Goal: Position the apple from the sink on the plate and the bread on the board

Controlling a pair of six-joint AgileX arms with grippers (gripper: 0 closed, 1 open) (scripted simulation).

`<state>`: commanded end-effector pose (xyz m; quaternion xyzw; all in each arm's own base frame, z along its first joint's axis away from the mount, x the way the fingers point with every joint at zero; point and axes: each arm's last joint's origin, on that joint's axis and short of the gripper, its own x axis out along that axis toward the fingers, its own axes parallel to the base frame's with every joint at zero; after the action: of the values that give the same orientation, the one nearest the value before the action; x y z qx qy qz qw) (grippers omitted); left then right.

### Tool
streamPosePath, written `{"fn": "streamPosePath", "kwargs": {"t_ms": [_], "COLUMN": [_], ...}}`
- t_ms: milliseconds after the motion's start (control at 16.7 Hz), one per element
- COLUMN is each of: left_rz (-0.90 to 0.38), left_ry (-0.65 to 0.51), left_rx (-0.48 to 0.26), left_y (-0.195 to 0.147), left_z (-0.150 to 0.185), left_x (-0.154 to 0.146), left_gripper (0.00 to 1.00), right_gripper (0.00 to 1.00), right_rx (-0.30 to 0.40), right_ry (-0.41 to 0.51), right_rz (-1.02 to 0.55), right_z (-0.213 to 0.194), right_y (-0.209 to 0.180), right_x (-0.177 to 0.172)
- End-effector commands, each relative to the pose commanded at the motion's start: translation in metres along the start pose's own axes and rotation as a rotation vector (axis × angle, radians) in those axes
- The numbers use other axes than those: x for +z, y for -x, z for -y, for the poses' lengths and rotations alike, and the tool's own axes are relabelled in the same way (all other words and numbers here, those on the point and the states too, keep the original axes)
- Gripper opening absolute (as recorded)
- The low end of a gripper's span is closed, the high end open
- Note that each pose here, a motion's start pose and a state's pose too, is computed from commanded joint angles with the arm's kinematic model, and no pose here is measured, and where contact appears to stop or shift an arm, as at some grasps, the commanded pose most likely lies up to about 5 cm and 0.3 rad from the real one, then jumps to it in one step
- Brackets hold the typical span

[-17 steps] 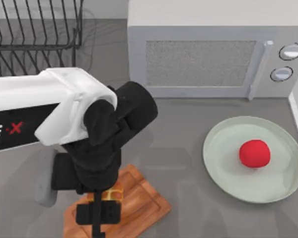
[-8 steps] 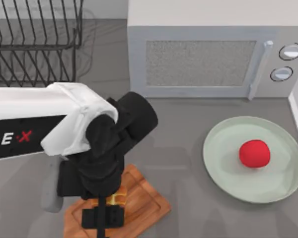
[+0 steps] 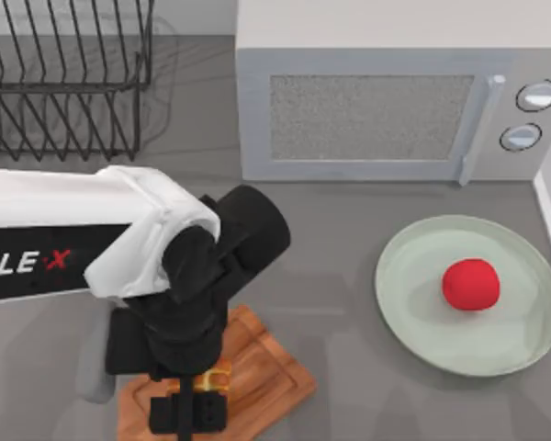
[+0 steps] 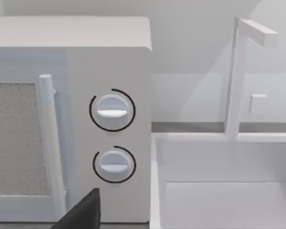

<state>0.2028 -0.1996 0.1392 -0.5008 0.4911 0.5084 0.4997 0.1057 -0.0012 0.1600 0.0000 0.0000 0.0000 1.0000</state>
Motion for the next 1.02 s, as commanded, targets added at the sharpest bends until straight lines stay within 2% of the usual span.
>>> {"fn": "streamPosePath", "kwargs": {"t_ms": [780, 1020], "left_rz": [0.0, 0.0], "left_ry": [0.0, 0.0], "left_rx": [0.0, 0.0], "left_y": [0.0, 0.0], "left_z": [0.0, 0.0], "left_x": [0.0, 0.0], "left_gripper": [0.98, 1.0], "right_gripper": [1.0, 1.0], "right_rx": [0.0, 0.0], "right_ry": [0.0, 0.0], "right_rz": [0.0, 0.0], "right_z": [0.0, 0.0], "right_y": [0.0, 0.0], "right_x": [0.0, 0.0]}}
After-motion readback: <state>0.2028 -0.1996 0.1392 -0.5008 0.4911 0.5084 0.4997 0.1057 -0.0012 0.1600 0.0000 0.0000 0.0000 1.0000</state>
